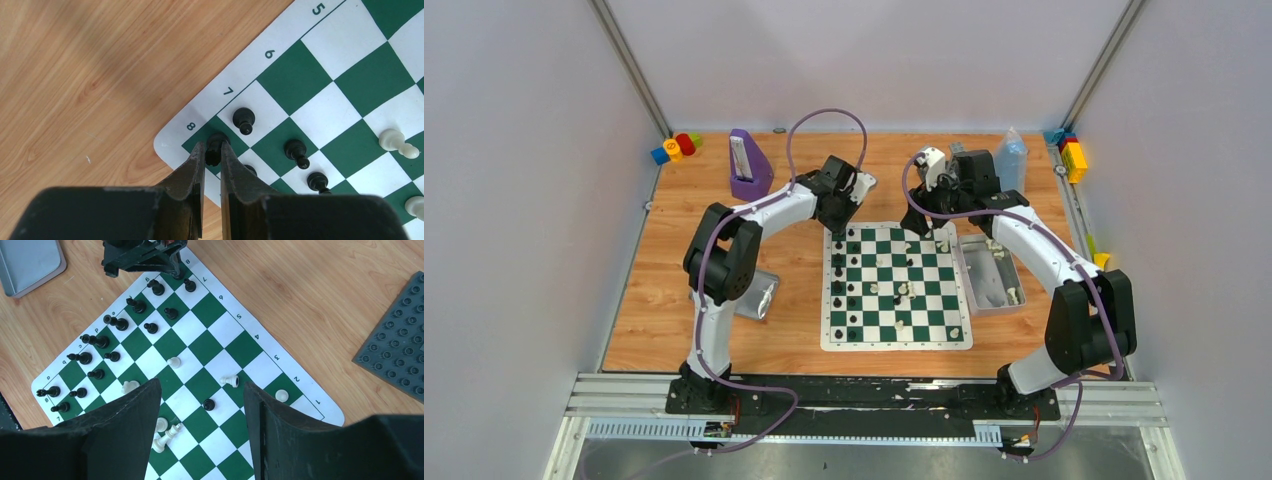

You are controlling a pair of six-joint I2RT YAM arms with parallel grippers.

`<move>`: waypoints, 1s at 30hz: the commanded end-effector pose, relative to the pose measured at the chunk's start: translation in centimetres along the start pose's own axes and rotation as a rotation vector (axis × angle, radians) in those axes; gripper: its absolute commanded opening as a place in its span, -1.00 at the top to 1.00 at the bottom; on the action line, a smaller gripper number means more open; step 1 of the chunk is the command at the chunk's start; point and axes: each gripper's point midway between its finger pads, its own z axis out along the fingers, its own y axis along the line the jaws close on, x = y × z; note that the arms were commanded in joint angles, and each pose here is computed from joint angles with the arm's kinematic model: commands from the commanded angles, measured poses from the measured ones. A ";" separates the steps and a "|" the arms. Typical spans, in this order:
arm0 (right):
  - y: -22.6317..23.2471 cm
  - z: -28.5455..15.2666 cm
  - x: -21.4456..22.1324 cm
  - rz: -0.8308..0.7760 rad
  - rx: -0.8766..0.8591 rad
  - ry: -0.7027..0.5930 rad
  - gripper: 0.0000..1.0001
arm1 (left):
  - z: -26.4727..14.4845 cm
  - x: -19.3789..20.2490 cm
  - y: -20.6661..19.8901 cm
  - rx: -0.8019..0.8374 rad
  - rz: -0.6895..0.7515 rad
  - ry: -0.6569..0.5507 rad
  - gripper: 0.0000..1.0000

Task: Set up the chess pieces on the board
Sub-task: Adjust the chess piece on the chessboard.

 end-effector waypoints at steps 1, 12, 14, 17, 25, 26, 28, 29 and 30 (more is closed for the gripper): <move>-0.2 0.2 -0.5 -0.029 0.002 -0.027 -0.24 | 0.5 -0.2 -0.3 -0.006 0.032 -0.013 0.89; -0.4 0.3 -0.2 -0.028 0.004 -0.017 -0.24 | 0.1 -0.1 0.3 -0.049 0.042 -0.013 0.85; -0.4 0.4 -0.1 -0.028 0.003 -0.015 -0.24 | 0.0 -0.1 0.4 -0.055 0.042 -0.015 0.85; -0.5 0.5 0.1 -0.029 0.005 -0.009 -0.24 | -0.1 -0.1 0.4 -0.058 0.044 -0.017 0.85; -0.7 0.6 1.1 -0.023 0.003 0.022 -0.23 | -0.2 0.2 0.3 -0.052 0.041 -0.009 0.66; -0.7 0.6 1.2 -0.023 0.001 0.029 -0.22 | -0.4 0.1 0.3 -0.054 0.042 -0.013 0.63; -0.6 0.6 1.8 -0.020 -0.003 0.051 -0.21 | -0.7 0.1 0.3 -0.055 0.042 -0.018 0.54; -0.7 0.6 2.2 -0.020 -0.002 0.062 -0.20 | -0.9 0.0 0.3 -0.055 0.041 -0.022 0.48; -0.7 0.6 2.6 -0.018 -0.001 0.074 -0.19 | -1.0 0.1 0.2 -0.055 0.042 -0.021 0.45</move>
